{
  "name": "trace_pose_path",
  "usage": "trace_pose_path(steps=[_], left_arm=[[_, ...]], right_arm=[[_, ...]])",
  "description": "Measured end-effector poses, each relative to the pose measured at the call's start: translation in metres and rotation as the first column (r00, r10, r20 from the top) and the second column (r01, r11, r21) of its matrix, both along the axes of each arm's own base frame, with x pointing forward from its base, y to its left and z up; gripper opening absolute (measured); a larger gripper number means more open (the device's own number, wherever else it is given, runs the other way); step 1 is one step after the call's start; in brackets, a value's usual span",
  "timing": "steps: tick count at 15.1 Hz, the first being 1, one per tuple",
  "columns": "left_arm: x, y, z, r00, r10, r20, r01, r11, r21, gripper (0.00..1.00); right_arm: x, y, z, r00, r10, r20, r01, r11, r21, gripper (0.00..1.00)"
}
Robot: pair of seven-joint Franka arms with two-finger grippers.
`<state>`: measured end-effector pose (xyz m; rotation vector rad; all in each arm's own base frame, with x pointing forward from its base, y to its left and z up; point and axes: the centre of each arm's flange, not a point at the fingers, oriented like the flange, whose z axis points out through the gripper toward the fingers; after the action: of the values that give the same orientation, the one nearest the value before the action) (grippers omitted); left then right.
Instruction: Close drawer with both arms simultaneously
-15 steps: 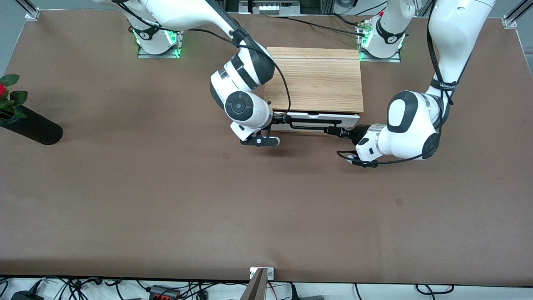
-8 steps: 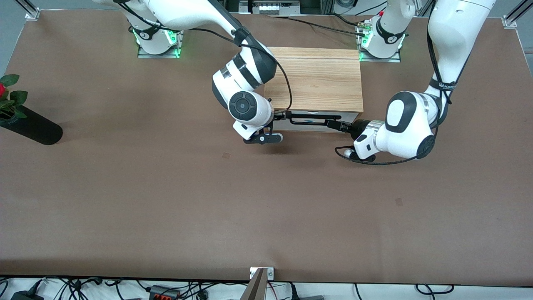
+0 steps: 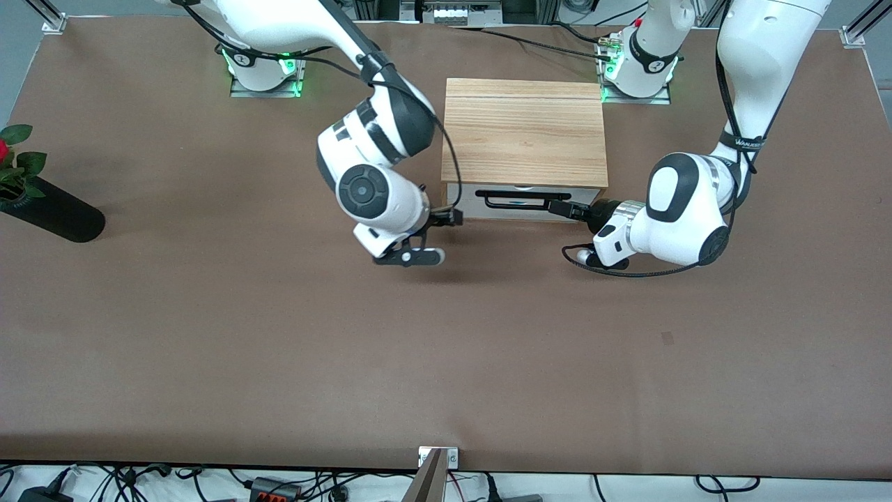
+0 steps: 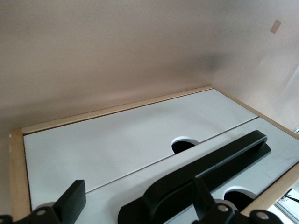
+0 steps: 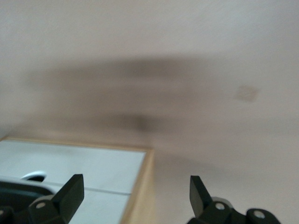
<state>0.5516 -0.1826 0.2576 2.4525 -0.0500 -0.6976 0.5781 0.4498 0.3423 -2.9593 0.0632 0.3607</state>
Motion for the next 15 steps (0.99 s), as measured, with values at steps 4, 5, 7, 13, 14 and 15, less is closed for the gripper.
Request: trace_pose_path(steps=[4, 5, 7, 13, 14, 15], left_arm=[[0.033, 0.018, 0.059, 0.998, 0.034, 0.045, -0.033, 0.999, -0.012, 1.0], [0.044, 0.025, 0.081, 0.997, 0.033, 0.076, -0.035, 0.999, 0.015, 1.0], [0.062, 0.039, 0.121, 0.991, -0.006, 0.135, -0.012, 0.991, 0.136, 1.0], [0.086, 0.085, 0.19, 0.951, -0.198, 0.236, 0.055, 0.863, 0.502, 1.0], [0.088, 0.091, 0.199, 0.947, -0.216, 0.238, 0.055, 0.84, 0.54, 1.0], [0.089, 0.097, 0.212, 0.944, -0.221, 0.244, 0.048, 0.825, 0.563, 1.0]], right_arm=[[0.028, -0.046, 0.021, 0.999, -0.038, 0.004, 0.038, 0.996, -0.077, 1.0], [0.036, -0.059, 0.036, 0.998, -0.054, 0.014, 0.055, 0.995, -0.085, 1.0], [0.052, -0.09, 0.058, 0.995, -0.093, 0.023, 0.095, 0.991, -0.095, 1.0], [0.099, -0.228, 0.096, 0.963, -0.271, 0.006, 0.267, 0.944, -0.196, 1.0], [0.105, -0.255, 0.1, 0.953, -0.303, 0.008, 0.298, 0.932, -0.207, 1.0], [0.111, -0.281, 0.103, 0.943, -0.331, 0.012, 0.326, 0.921, -0.214, 1.0]])
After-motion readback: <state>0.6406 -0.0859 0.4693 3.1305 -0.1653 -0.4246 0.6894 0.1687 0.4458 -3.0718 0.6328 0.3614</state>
